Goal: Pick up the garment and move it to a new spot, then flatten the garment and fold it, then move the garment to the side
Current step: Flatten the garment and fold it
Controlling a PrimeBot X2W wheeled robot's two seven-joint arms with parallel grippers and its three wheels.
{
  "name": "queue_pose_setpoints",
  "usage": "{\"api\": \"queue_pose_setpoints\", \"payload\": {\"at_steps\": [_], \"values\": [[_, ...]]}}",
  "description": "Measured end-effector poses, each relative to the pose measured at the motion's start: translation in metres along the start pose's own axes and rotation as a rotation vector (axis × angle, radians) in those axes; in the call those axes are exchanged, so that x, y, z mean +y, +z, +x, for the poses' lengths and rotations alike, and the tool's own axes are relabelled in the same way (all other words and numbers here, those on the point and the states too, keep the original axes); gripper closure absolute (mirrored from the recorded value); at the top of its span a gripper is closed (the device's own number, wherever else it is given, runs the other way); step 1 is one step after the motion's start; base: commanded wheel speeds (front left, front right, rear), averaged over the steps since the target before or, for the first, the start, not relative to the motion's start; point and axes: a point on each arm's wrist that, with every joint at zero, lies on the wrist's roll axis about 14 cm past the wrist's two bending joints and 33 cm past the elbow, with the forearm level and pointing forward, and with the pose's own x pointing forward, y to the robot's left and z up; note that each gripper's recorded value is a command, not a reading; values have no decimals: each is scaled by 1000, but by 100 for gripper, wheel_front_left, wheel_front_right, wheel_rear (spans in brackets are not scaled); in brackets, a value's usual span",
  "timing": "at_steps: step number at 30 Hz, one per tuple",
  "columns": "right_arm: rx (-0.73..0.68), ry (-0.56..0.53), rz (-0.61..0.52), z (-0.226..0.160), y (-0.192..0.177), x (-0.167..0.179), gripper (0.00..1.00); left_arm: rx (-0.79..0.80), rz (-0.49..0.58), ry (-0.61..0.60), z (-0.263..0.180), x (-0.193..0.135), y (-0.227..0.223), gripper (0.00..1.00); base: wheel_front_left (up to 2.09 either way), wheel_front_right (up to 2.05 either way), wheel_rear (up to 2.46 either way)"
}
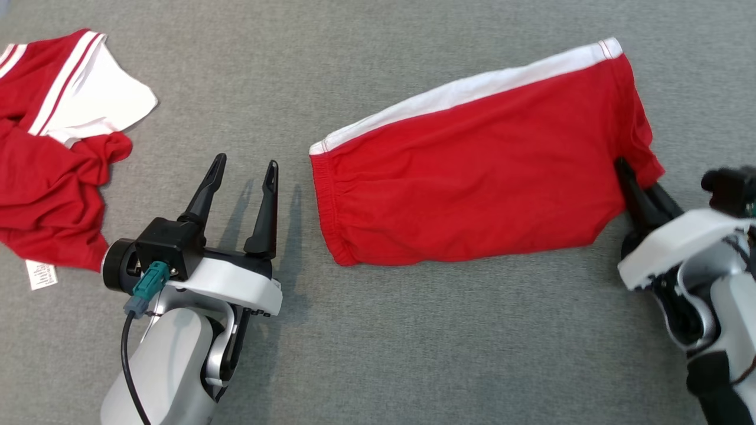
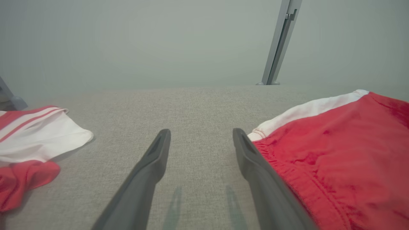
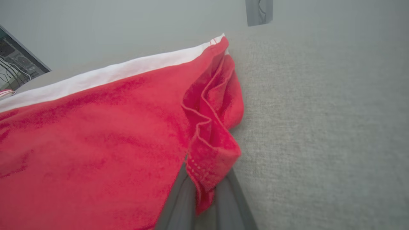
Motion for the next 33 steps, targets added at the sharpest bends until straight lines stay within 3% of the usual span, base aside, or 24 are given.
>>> {"api": "queue_pose_setpoints", "payload": {"at_steps": [10, 17, 28, 33], "values": [[-80, -159, 134, -69, -19, -28, 100, -2, 6, -55, 4, -18, 5, 0, 0, 0, 0], [-114, -221, 143, -91, -18, -43, 100, -4, 9, -86, 7, -29, 10, 0, 0, 0, 0], [-140, -221, 122, -88, -9, -47, 100, -2, 9, -95, 7, -32, 12, 0, 0, 0, 0], [-238, -91, 66, -72, 32, -3, 100, -6, 15, -99, 8, -32, 15, 0, 0, 0, 0]]}}
